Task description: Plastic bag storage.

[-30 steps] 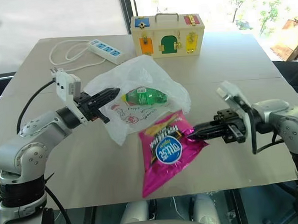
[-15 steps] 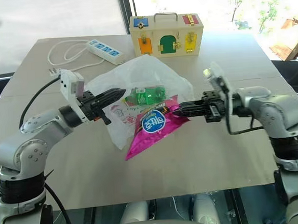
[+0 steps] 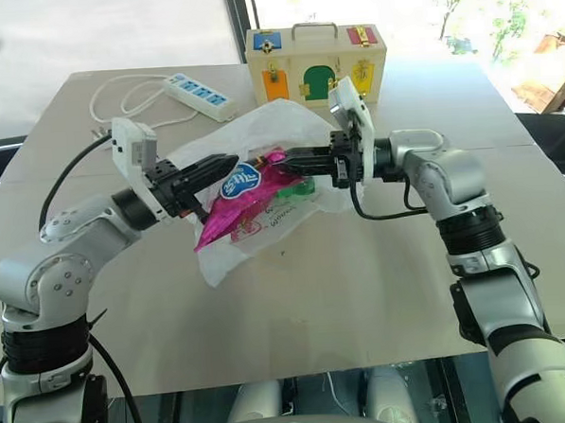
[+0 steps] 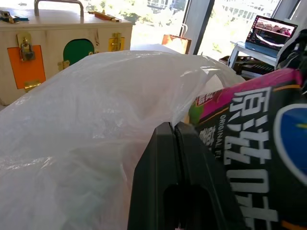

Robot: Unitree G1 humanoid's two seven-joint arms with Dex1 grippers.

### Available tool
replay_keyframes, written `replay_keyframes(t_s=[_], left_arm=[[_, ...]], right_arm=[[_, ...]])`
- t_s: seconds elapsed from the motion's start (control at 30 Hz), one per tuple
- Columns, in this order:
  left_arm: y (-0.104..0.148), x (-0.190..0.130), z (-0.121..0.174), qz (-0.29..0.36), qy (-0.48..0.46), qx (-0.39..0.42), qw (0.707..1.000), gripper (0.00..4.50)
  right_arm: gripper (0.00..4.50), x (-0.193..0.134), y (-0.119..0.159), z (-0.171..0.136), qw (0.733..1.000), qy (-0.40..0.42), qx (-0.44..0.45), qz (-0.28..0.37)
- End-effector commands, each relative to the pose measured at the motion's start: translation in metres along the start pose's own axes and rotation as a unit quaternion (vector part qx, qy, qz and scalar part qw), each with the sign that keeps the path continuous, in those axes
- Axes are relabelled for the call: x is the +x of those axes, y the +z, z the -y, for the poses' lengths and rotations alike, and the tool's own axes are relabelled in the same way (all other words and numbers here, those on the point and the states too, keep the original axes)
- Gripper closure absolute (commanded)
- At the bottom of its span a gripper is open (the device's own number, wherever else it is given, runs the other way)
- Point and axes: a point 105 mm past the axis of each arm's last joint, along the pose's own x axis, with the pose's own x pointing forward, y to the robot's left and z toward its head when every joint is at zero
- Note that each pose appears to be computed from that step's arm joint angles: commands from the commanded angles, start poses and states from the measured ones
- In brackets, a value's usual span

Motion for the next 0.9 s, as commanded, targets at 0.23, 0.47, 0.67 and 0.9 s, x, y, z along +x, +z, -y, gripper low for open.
replay_keyframes(t_s=[0.23,0.47,0.67,0.9], left_arm=[[0.03,0.0,-0.006,0.059,0.008,-0.008,0.998,4.5],[0.03,0.003,-0.006,0.063,0.01,-0.013,0.998,4.5],[0.026,0.005,-0.005,0.066,0.01,-0.017,0.998,4.5],[0.022,0.008,-0.004,0.066,0.009,-0.018,0.998,4.5]], right_arm=[[4.43,0.018,-0.062,0.082,0.973,-0.205,-0.075,-0.077],[4.43,0.027,-0.063,0.117,0.915,-0.367,-0.123,-0.113],[4.43,0.044,-0.019,0.126,0.888,-0.456,-0.021,0.059],[2.5,0.078,-0.09,0.068,0.971,-0.183,-0.071,-0.133]])
